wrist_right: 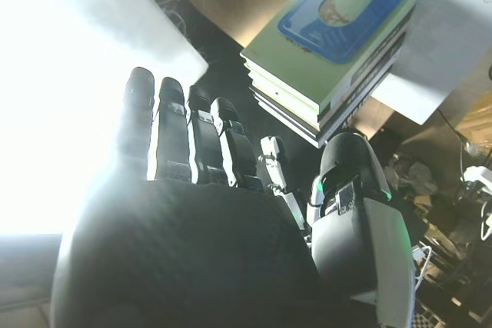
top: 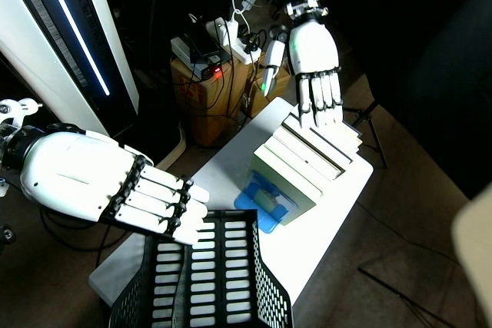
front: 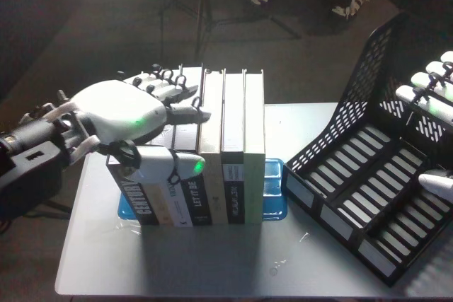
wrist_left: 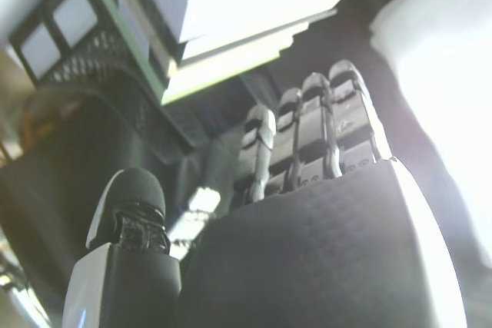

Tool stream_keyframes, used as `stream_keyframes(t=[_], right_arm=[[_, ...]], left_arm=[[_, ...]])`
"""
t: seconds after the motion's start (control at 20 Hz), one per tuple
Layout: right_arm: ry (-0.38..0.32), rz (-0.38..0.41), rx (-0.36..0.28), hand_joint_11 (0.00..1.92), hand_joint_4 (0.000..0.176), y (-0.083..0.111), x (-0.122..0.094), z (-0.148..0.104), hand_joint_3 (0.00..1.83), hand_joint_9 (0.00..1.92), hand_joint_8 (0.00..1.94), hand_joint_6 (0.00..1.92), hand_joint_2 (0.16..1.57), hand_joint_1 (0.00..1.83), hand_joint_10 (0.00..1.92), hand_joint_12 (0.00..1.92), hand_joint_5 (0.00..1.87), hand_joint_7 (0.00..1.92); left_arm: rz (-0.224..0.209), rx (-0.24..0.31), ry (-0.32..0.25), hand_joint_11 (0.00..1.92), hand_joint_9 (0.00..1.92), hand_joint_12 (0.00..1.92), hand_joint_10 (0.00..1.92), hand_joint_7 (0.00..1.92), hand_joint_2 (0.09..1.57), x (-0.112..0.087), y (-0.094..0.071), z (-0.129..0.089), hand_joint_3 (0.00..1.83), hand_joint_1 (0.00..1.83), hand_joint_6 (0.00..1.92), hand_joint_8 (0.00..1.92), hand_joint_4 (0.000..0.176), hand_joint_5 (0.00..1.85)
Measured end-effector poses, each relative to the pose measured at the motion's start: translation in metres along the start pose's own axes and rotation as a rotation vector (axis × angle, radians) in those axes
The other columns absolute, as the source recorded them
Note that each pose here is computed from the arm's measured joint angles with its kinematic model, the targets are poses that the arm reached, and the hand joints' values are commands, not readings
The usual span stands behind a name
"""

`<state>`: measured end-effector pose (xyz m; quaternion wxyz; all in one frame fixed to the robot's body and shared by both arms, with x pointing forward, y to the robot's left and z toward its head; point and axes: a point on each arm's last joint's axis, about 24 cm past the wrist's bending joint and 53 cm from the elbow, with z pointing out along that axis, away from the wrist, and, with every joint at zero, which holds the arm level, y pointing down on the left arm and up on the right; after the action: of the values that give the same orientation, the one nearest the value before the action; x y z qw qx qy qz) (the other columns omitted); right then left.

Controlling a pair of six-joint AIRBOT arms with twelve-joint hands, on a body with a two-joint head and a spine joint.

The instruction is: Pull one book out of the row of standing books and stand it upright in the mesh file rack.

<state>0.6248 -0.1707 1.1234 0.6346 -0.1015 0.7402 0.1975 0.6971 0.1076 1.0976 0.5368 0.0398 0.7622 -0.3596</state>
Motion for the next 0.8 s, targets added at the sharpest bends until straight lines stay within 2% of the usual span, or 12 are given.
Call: stream_keyframes(t=[0.1,0.25,0.35,0.45,0.5,0.65,0.7,0.75,0.8], right_arm=[[0.002,0.004,0.001,0.00,0.000,0.000,0.001,0.000,0.00,0.00,0.00,0.00,1.22,0.07,0.00,0.00,0.00,0.00],[0.011,0.003,0.004,0.00,0.000,-0.001,0.005,-0.001,0.00,0.00,0.00,0.00,1.23,0.08,0.00,0.00,0.00,0.00],[0.016,0.005,0.007,0.00,0.000,-0.002,0.006,-0.001,0.00,0.00,0.00,0.00,1.24,0.10,0.00,0.00,0.00,0.00],[0.017,0.005,0.008,0.00,0.000,-0.002,0.006,-0.001,0.00,0.00,0.00,0.00,1.25,0.09,0.00,0.00,0.00,0.00],[0.017,0.005,0.008,0.00,0.000,-0.003,0.006,-0.001,0.01,0.00,0.00,0.00,1.25,0.11,0.00,0.00,0.00,0.00],[0.017,0.006,0.008,0.00,0.000,-0.002,0.006,-0.001,0.00,0.00,0.00,0.00,1.24,0.11,0.00,0.00,0.00,0.00],[0.018,0.005,0.008,0.00,0.000,-0.002,0.007,-0.001,0.00,0.00,0.00,0.00,1.24,0.11,0.00,0.00,0.00,0.00],[0.019,0.011,0.014,0.00,0.000,-0.004,0.007,-0.001,0.00,0.00,0.00,0.00,1.24,0.07,0.00,0.00,0.00,0.00],[0.020,0.012,0.016,0.00,0.000,-0.004,0.007,-0.001,0.00,0.00,0.00,0.00,1.24,0.07,0.00,0.00,0.00,0.00]], left_arm=[[0.020,-0.012,0.025,0.00,0.00,0.00,0.00,0.00,1.23,0.008,0.002,0.004,0.00,0.00,0.03,0.00,0.100,0.41],[0.037,-0.027,0.040,0.00,0.00,0.00,0.00,0.00,1.23,0.010,0.004,0.012,0.00,0.00,0.04,0.00,0.092,0.46],[0.049,-0.033,0.046,0.00,0.00,0.00,0.00,0.00,1.25,0.013,0.004,0.016,0.01,0.01,0.02,0.00,0.096,0.43],[0.056,-0.034,0.054,0.00,0.00,0.00,0.00,0.00,1.24,0.015,0.003,0.018,0.00,0.12,0.03,0.00,0.098,0.45],[0.058,-0.039,0.054,0.00,0.00,0.00,0.00,0.00,1.24,0.015,0.005,0.019,0.00,0.12,0.02,0.00,0.101,0.46],[0.063,-0.041,0.059,0.00,0.00,0.00,0.00,0.00,1.23,0.017,0.006,0.018,0.00,0.09,0.01,0.00,0.145,0.45],[0.059,-0.037,0.067,0.00,0.00,0.00,0.00,0.00,1.23,0.023,0.005,0.015,0.00,0.08,0.01,0.00,0.126,0.44],[0.073,-0.028,0.082,0.00,0.00,0.00,0.00,0.00,1.21,0.029,0.002,0.012,0.00,0.16,0.01,0.00,0.114,0.42],[0.076,-0.024,0.087,0.00,0.00,0.00,0.00,0.00,1.21,0.031,0.001,0.012,0.00,0.16,0.01,0.00,0.114,0.42]])
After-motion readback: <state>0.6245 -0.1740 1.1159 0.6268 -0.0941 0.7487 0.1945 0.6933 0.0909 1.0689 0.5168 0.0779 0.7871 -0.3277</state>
